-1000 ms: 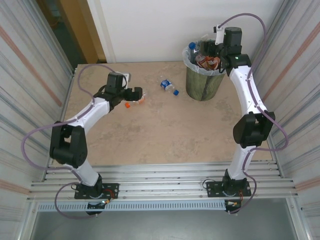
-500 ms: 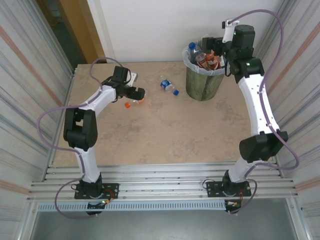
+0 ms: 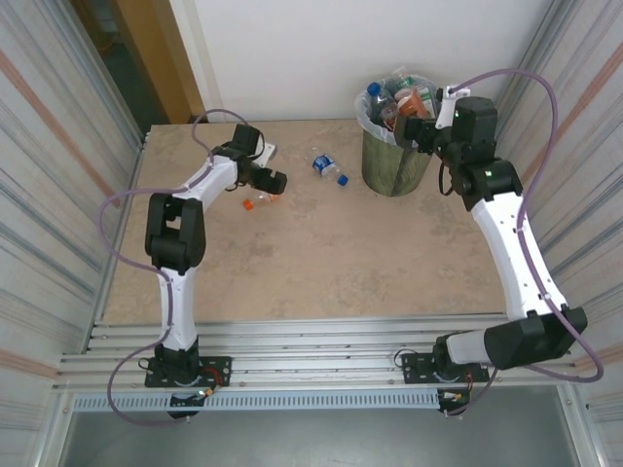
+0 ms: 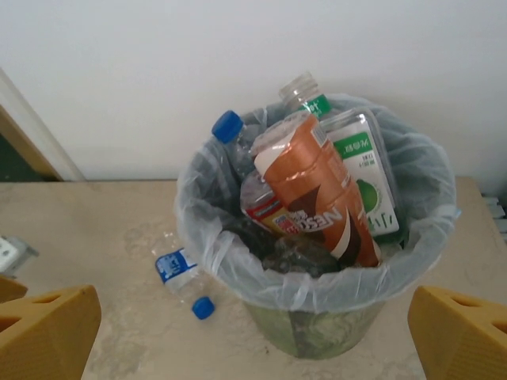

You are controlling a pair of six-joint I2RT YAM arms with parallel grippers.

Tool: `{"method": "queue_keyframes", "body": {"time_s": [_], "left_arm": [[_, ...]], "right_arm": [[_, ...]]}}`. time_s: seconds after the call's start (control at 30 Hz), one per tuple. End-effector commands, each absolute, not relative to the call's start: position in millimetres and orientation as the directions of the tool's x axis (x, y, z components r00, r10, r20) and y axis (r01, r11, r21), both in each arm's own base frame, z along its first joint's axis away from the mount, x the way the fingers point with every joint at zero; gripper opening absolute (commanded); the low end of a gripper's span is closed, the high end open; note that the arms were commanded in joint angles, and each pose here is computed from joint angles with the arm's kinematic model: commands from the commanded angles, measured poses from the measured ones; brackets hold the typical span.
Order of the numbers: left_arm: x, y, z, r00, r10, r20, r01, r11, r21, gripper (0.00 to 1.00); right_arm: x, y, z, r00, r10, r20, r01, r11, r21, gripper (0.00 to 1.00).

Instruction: Put the plastic bottles in the bin

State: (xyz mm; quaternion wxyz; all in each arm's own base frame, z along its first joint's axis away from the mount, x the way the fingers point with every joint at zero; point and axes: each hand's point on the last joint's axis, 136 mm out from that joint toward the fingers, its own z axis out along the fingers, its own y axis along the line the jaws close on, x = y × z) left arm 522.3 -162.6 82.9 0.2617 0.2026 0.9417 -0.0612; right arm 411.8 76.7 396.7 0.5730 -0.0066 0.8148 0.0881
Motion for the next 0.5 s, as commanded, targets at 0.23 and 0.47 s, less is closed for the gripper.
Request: {"method": "queue_keyframes", "body": {"time_s": [0.23, 0.47], "left_arm": [[521.8, -165.8, 55.5, -0.803, 0.414, -0.429, 0.445, 0.895, 0.030, 0.98], [518.2, -165.9, 42.2, -0.822, 0.408, -0.398, 0.439, 0.898, 0.015, 0.89]], "right_arm": [[377.1, 80.7, 405.0, -0.316, 0.118, -0.941, -0.079, 0.985, 0.151, 0.98], [370.2, 90.7, 399.7, -0.330, 0.112, -0.938, -0.093, 0.984, 0.150, 0.98]]}}
